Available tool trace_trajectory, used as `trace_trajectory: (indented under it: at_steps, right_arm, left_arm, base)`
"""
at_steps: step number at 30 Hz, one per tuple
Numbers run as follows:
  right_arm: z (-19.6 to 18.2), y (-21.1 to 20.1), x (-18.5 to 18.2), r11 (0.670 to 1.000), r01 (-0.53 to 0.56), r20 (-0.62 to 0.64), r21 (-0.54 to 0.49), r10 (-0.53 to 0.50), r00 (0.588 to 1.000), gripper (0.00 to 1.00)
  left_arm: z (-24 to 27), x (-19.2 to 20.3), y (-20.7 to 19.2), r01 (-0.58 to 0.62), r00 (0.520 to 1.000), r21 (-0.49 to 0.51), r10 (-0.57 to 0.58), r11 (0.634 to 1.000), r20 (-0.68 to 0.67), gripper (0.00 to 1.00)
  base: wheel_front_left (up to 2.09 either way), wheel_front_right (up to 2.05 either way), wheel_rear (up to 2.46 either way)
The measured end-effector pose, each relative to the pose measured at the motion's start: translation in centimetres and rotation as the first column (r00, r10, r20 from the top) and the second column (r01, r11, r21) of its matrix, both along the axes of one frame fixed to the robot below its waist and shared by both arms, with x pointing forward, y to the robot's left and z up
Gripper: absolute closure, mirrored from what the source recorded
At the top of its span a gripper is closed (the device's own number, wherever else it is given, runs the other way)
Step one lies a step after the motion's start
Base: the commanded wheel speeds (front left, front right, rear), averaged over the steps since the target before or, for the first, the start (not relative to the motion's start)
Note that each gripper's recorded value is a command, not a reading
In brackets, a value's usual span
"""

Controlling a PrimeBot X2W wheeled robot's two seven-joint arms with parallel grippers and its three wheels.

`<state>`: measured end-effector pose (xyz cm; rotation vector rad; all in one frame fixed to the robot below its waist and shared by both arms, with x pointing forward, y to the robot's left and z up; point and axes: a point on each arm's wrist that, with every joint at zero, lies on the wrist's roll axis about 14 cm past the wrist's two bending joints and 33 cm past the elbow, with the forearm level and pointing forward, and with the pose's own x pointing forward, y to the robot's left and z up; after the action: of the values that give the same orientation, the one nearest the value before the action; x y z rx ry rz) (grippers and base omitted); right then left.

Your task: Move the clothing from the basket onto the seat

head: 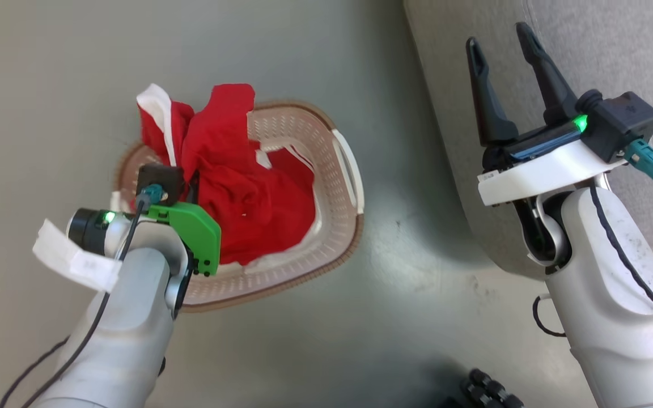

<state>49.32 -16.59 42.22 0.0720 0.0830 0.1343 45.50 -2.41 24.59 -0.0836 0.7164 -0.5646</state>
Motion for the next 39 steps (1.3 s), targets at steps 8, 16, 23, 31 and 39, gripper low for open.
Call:
trace_trajectory:
  at_steps: [8, 16, 23, 31, 39]
  right_arm:
    - [1.3, 1.9, -1.3, 0.998, -0.049, 0.012, 0.024, 0.049, 0.999, 0.00]
    - [2.8, 3.7, -3.0, 0.995, -0.096, 0.029, 0.038, 0.095, 0.995, 0.00]
    - [4.1, 4.7, -5.0, 0.992, -0.118, 0.042, 0.045, 0.116, 0.992, 0.00]
    - [5.2, 5.2, -7.4, 0.990, -0.129, 0.056, 0.047, 0.127, 0.990, 0.00]
    - [6.3, 6.5, -9.4, 0.985, -0.166, 0.080, 0.046, 0.162, 0.984, 0.00]
  left_arm:
    - [4.4, 0.6, 2.0, -0.085, 0.992, -0.063, 0.090, 0.994, 0.092, 1.00]
    - [9.0, 0.5, 3.7, -0.152, 0.970, -0.143, 0.175, 0.978, 0.166, 1.00]
    - [15.3, 1.3, 3.7, -0.157, 0.932, -0.252, 0.228, 0.955, 0.283, 1.00]
    - [22.8, 1.1, 3.2, -0.100, 0.867, -0.353, 0.256, 0.930, 0.428, 1.00]
    - [30.6, -0.2, 2.9, -0.012, 0.767, -0.430, 0.285, 0.903, 0.576, 1.00]
  base:
    - [0.00, 0.00, 0.00]
    - [0.00, 0.00, 0.00]
    - [0.00, 0.00, 0.00]
    - [0.00, 0.00, 0.00]
    - [0.00, 0.00, 0.00]
